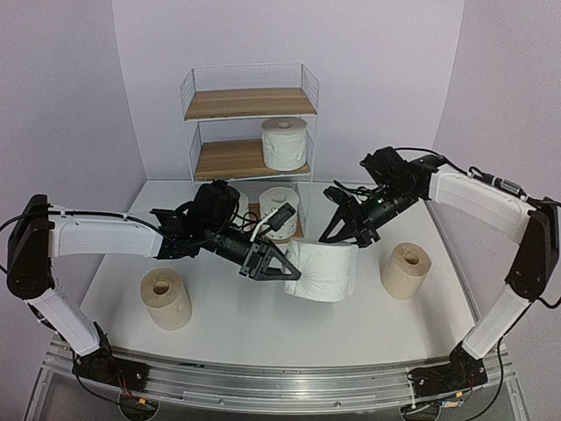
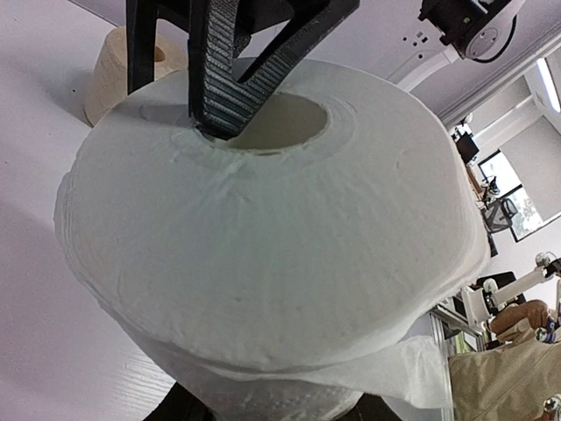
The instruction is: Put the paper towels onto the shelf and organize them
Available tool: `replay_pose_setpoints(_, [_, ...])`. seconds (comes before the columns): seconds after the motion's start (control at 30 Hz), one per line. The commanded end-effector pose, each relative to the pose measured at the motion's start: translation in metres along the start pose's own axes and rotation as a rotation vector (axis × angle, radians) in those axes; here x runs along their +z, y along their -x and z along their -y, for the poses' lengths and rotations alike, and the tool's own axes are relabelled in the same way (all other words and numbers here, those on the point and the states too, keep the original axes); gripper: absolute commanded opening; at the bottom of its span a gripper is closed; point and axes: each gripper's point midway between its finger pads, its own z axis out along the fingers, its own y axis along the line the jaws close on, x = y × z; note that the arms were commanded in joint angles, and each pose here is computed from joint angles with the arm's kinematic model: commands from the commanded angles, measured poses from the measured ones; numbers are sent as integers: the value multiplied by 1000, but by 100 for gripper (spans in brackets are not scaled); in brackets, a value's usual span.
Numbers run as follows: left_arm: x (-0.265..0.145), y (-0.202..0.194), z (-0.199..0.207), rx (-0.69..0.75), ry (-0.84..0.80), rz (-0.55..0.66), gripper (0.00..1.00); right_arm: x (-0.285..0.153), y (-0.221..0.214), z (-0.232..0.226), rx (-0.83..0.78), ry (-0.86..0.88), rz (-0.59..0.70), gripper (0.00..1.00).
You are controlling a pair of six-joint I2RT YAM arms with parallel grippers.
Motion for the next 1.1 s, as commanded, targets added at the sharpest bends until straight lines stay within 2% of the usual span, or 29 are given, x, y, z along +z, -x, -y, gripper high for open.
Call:
replay_pose_setpoints(0.0, [-6, 32, 31, 137, -59, 125, 18, -26, 17, -31, -123, -17, 137, 46])
replay_pose_setpoints(0.13, [-12, 36, 34, 133, -49, 162, 14, -40, 16, -31, -127, -44, 185, 56])
replay_pose_setpoints(0.33, [-15, 41, 32, 119, -19, 200, 7, -69, 17, -29, -151, -124, 294, 64])
replay_pose_setpoints(0.43, [-16, 43, 31, 108, -12, 217, 1, -88, 21, -26, -157, -204, 380, 67])
replay_pose_setpoints(0.53, [-18, 47, 31, 99, -7, 241, 0, -105, 22, -21, -178, -295, 460, 71])
replay_pose_setpoints(0.63, [-21, 52, 30, 77, 7, 277, 0, -106, 2, -33, -258, -246, 441, 74])
replay_pose_setpoints(0.8, [-30, 66, 28, 55, 44, 361, 0, -87, -53, -49, -405, -48, 342, 74])
replay_pose_setpoints(0.9, [-34, 75, 27, 46, 54, 411, 0, -85, -47, -37, -387, -65, 423, 77])
replay_pose_setpoints(1.0, [-34, 81, 23, 46, 72, 432, 0, -79, -36, -48, -420, 27, 456, 79])
replay_pose_setpoints(1.07, [-32, 84, 21, 49, 79, 436, 0, -78, -23, -41, -413, -14, 495, 81])
